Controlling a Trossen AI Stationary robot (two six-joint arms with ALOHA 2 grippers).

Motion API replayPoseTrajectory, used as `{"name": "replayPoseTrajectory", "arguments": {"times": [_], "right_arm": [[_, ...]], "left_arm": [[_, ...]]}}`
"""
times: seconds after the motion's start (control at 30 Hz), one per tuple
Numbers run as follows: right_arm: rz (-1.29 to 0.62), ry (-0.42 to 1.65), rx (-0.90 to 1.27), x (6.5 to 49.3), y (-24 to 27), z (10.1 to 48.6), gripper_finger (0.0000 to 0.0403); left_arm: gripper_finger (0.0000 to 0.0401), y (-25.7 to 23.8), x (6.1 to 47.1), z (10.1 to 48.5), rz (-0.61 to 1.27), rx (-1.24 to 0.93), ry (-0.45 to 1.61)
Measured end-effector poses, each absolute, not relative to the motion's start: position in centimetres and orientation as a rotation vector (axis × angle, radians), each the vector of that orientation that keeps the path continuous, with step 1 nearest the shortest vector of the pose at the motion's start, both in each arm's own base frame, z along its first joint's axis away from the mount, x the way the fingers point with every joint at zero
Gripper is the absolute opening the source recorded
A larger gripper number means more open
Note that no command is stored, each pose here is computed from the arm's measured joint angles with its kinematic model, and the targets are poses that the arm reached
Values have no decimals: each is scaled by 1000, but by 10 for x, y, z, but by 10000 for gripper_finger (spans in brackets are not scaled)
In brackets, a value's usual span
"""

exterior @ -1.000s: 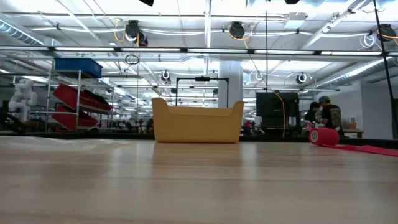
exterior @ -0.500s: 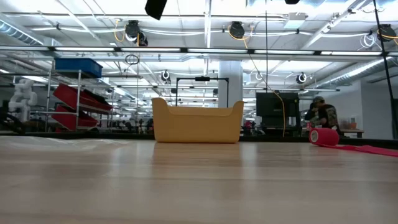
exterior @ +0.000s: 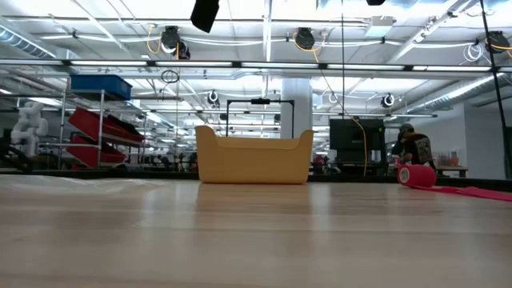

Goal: Roll bandage
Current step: Roll the green bandage

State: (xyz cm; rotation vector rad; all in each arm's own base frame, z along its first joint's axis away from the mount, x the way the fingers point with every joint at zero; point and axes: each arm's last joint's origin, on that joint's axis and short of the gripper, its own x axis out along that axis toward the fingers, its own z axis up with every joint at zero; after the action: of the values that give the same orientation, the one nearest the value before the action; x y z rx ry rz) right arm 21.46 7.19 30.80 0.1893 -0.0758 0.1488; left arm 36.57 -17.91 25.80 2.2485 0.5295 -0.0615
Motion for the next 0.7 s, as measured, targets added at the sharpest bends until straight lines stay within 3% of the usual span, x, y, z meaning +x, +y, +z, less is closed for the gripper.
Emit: {"name": "replayPoseTrajectory", "arguments": {"times": [0.53,0.7], "right_arm": [[144,-78,186,215,71,308,11],[143,-78,182,215,71,308,11]], "left_arm": [[162,-170,372,260,-71,2256,496],[143,-166,374,261,-62,2242,487]]}}
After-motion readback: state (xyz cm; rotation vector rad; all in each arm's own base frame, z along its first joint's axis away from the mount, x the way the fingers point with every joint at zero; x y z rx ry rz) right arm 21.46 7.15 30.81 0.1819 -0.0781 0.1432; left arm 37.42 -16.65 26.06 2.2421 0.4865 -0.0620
